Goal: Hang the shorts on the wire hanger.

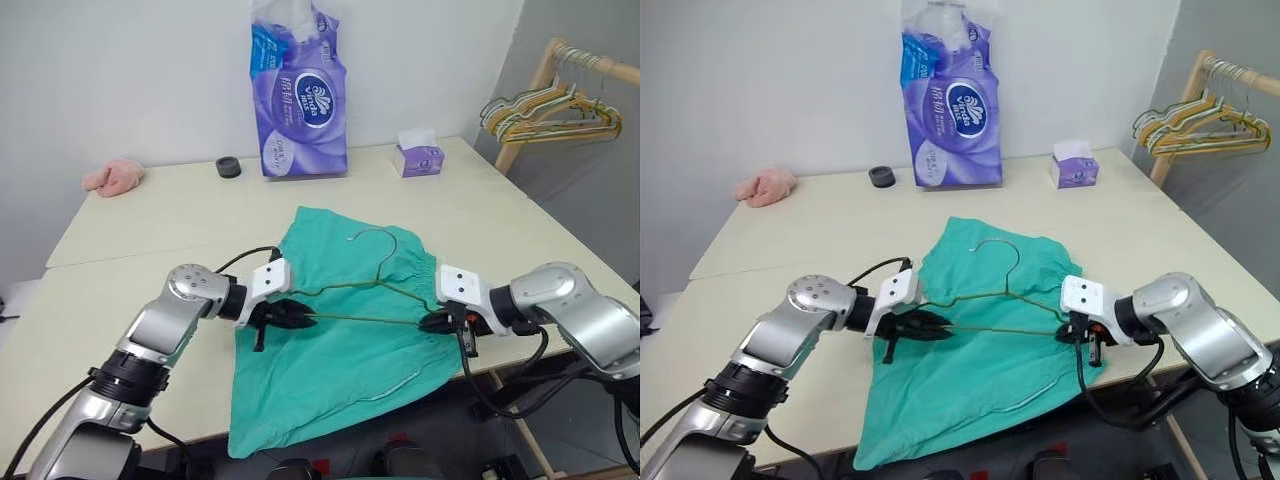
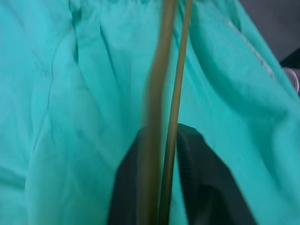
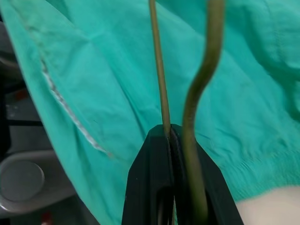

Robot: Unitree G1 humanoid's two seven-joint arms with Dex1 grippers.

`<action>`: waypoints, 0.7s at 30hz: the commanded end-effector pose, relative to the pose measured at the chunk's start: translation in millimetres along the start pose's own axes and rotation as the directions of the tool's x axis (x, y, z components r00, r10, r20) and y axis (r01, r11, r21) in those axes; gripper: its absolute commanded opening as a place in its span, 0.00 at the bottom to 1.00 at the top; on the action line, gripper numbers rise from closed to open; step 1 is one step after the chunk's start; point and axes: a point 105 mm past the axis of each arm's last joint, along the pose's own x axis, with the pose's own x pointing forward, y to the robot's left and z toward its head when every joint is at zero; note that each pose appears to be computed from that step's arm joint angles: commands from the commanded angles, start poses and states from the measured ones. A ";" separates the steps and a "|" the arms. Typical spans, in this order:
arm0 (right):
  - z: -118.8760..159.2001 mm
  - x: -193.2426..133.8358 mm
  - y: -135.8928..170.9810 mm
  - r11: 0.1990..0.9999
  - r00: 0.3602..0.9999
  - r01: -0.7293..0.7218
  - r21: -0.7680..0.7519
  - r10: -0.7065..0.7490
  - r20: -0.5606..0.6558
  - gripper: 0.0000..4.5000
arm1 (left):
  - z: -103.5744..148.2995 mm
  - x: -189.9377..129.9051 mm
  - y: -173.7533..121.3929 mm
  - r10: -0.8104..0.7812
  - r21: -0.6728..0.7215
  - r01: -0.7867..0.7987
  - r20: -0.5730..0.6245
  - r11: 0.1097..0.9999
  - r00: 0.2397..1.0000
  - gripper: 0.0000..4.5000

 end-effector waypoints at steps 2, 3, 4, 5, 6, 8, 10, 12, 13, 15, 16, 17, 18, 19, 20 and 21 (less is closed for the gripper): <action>3.9 -15.4 -1.3 0.998 0.997 0.057 0.033 -0.058 0.045 0.00 | 25.3 -14.3 31.8 0.199 0.004 -0.202 0.142 0.979 0.970 0.49; 0.8 -17.6 -0.6 0.996 0.996 0.068 0.055 -0.071 0.047 0.00 | 28.4 -19.7 39.9 0.252 -0.023 -0.251 0.175 0.968 0.952 0.56; -2.0 -19.6 -0.1 0.994 0.995 0.081 0.078 -0.086 0.052 0.00 | 31.4 -25.9 47.2 0.298 -0.053 -0.293 0.205 0.955 0.932 0.62; -5.2 -22.0 0.7 0.988 0.992 0.098 0.119 -0.107 0.063 0.00 | 36.7 -35.6 57.7 0.364 -0.099 -0.350 0.247 0.932 0.898 0.62; -7.3 -23.6 1.7 0.983 0.990 0.110 0.147 -0.121 0.071 0.00 | 39.9 -42.2 64.2 0.405 -0.131 -0.384 0.273 0.914 0.872 0.62; -20.1 -29.5 3.0 0.954 0.980 0.156 0.257 -0.182 0.084 0.00 | 41.2 -60.6 77.3 0.485 -0.226 -0.432 0.306 0.873 0.819 0.62; -30.4 -33.6 5.0 0.926 0.971 0.185 0.330 -0.223 0.081 0.00 | 37.6 -65.6 76.7 0.488 -0.240 -0.430 0.296 0.870 0.821 0.62; -42.8 -41.3 4.2 0.890 0.960 0.225 0.398 -0.272 0.065 0.00 | 34.5 -60.7 63.3 0.409 -0.237 -0.350 0.281 0.906 0.868 0.62; -49.8 -46.3 3.2 0.866 0.953 0.247 0.435 -0.299 0.055 0.00 | 32.4 -57.3 52.8 0.345 -0.230 -0.287 0.269 0.930 0.899 0.62; -63.8 -55.7 2.0 0.824 0.938 0.291 0.486 -0.346 0.026 0.00 | 27.9 -52.4 32.6 0.226 -0.184 -0.186 0.233 0.965 0.946 0.62; -74.7 -63.8 0.7 0.783 0.924 0.322 0.531 -0.383 0.004 0.00 | 23.8 -49.9 21.7 0.164 -0.141 -0.139 0.193 0.980 0.967 0.62; -81.8 -69.3 0.4 0.754 0.914 0.342 0.561 -0.407 -0.011 0.00 | 20.7 -48.5 14.6 0.126 -0.113 -0.108 0.164 0.988 0.978 0.62; -93.6 -76.5 0.9 0.712 0.900 0.370 0.597 -0.434 -0.039 0.00 | 17.9 -46.7 7.9 0.085 -0.072 -0.076 0.129 0.994 0.988 0.62; -101.1 -80.9 1.8 0.685 0.891 0.387 0.617 -0.450 -0.058 0.00 | 16.3 -45.7 3.9 0.061 -0.046 -0.056 0.108 0.997 0.992 0.62; -108.3 -84.2 3.9 0.660 0.885 0.395 0.639 -0.460 -0.073 0.00 | 16.7 -44.8 2.2 0.049 -0.025 -0.046 0.099 0.999 0.994 0.62; -119.3 -87.4 8.3 0.628 0.879 0.410 0.661 -0.465 -0.104 0.00 | 18.5 -42.9 3.2 0.048 0.001 -0.048 0.092 0.999 0.995 0.62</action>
